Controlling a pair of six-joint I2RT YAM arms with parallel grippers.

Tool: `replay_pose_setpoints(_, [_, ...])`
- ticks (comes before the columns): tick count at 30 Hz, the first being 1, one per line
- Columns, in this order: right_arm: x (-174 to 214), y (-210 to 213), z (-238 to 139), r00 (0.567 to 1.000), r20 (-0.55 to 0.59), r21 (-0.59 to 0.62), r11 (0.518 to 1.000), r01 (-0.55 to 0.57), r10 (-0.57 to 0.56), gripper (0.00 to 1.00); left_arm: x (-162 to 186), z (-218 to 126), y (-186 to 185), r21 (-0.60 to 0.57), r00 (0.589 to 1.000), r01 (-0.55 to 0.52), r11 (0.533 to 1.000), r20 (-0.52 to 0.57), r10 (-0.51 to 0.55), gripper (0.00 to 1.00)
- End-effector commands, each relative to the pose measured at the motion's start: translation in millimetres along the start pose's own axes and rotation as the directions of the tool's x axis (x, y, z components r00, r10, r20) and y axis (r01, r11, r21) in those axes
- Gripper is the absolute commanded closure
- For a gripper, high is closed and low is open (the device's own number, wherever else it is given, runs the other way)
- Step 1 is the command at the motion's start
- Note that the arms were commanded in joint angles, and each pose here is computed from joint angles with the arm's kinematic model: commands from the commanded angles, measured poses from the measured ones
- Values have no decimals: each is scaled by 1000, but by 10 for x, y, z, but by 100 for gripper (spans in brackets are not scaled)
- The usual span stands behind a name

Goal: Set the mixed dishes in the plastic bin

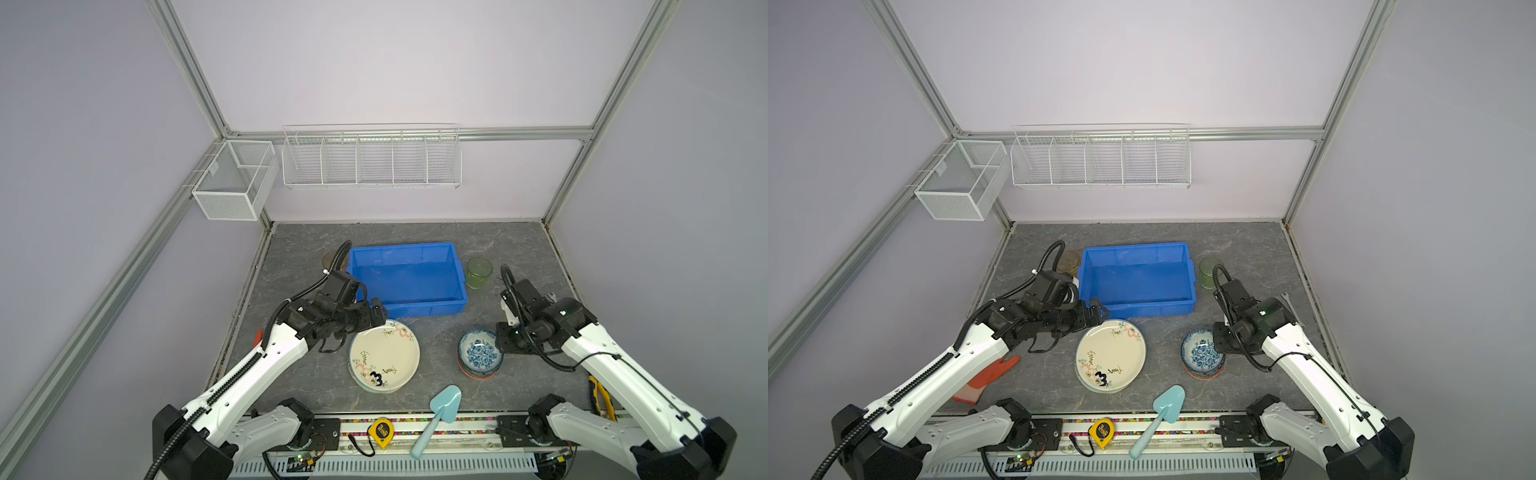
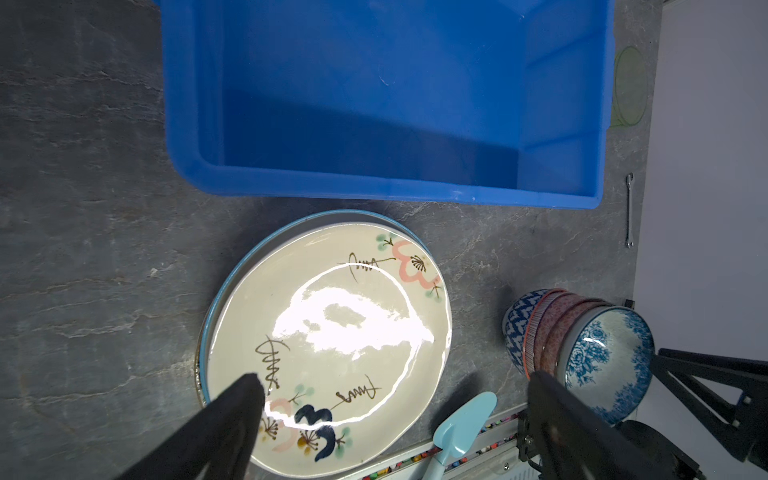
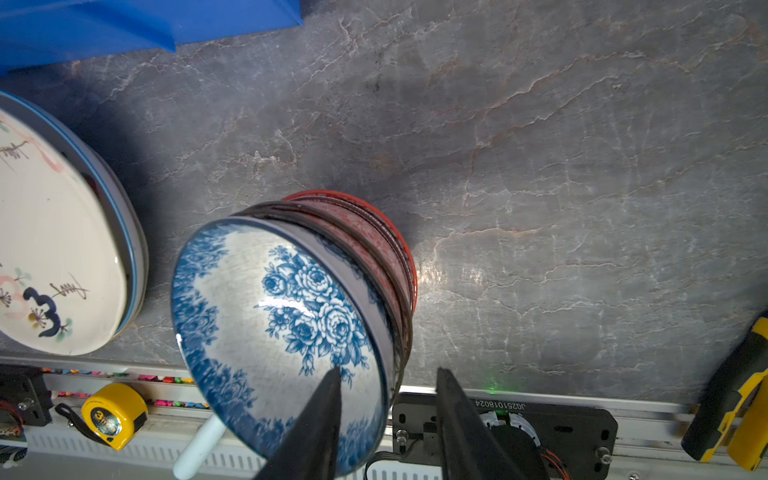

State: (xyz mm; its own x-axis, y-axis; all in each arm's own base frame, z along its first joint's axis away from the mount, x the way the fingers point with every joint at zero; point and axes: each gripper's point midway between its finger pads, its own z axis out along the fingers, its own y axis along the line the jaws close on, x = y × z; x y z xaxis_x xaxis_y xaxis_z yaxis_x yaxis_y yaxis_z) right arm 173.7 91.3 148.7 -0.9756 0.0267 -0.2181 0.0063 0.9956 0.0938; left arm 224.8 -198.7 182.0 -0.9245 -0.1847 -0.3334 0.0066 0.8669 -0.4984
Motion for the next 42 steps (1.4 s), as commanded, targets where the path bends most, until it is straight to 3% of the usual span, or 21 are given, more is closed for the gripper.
replay_pose_setpoints(1, [-11, -25, 59, 1000, 3, 32, 999, -17, 17, 62, -121, -50, -150, 34, 999, -16, 999, 31, 14, 1])
replay_pose_setpoints(16, [-17, -12, 136, 1000, -20, 82, 997, 7, -5, 77, -106, 106, -133, 27, 1000, -29, 999, 7, 29, 1])
replay_pose_setpoints(42, [-31, -21, 62, 1000, 15, 81, 997, -5, 3, 91, -58, 186, -120, 23, 999, -24, 999, -27, 24, 1])
